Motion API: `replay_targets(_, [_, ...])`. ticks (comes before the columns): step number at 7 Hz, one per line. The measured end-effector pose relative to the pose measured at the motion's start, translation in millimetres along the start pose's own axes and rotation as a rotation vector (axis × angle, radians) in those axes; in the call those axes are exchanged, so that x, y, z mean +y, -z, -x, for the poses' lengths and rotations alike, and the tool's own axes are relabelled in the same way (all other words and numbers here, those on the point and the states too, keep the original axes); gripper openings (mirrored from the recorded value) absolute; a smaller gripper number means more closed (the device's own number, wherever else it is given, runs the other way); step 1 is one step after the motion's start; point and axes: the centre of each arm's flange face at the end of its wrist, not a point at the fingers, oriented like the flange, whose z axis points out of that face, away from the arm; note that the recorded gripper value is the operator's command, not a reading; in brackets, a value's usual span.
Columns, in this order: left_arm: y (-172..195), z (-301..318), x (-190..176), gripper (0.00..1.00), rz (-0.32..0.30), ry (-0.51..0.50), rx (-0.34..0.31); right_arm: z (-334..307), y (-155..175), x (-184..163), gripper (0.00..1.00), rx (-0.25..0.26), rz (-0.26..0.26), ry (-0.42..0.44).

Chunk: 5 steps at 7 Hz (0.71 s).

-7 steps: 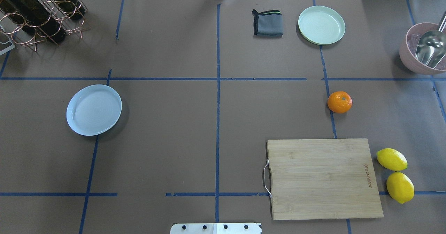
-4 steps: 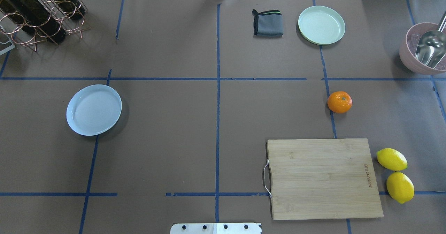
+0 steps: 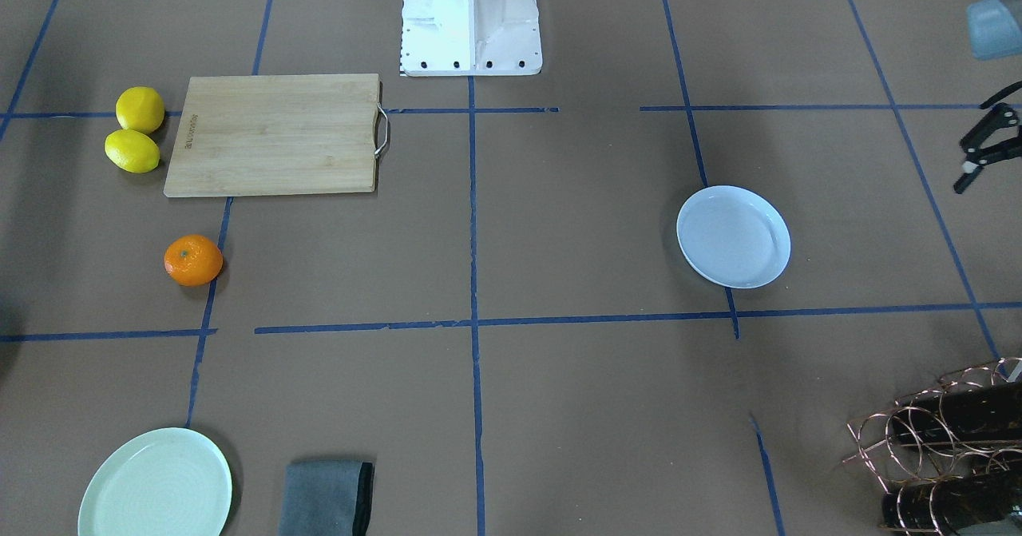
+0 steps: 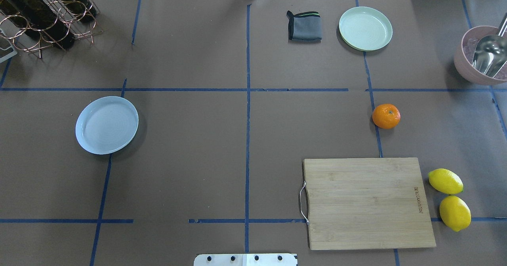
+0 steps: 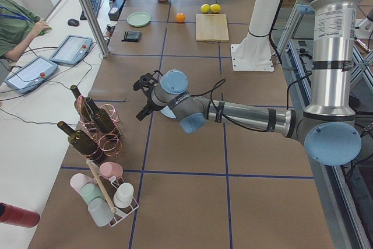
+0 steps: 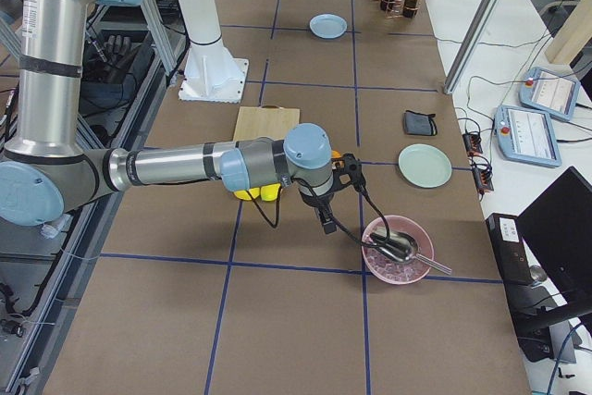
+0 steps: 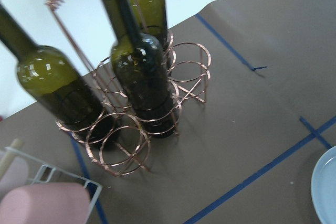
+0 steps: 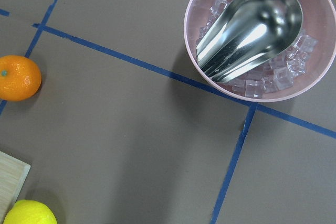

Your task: Pick orange to plate

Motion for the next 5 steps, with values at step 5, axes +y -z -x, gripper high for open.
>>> replay_targets(5, [-133.8, -114.0, 58.4, 0.54, 0.074, 0.543, -0.11, -1.0, -1.1, 2.9, 1.0, 0.001, 0.003, -0.005])
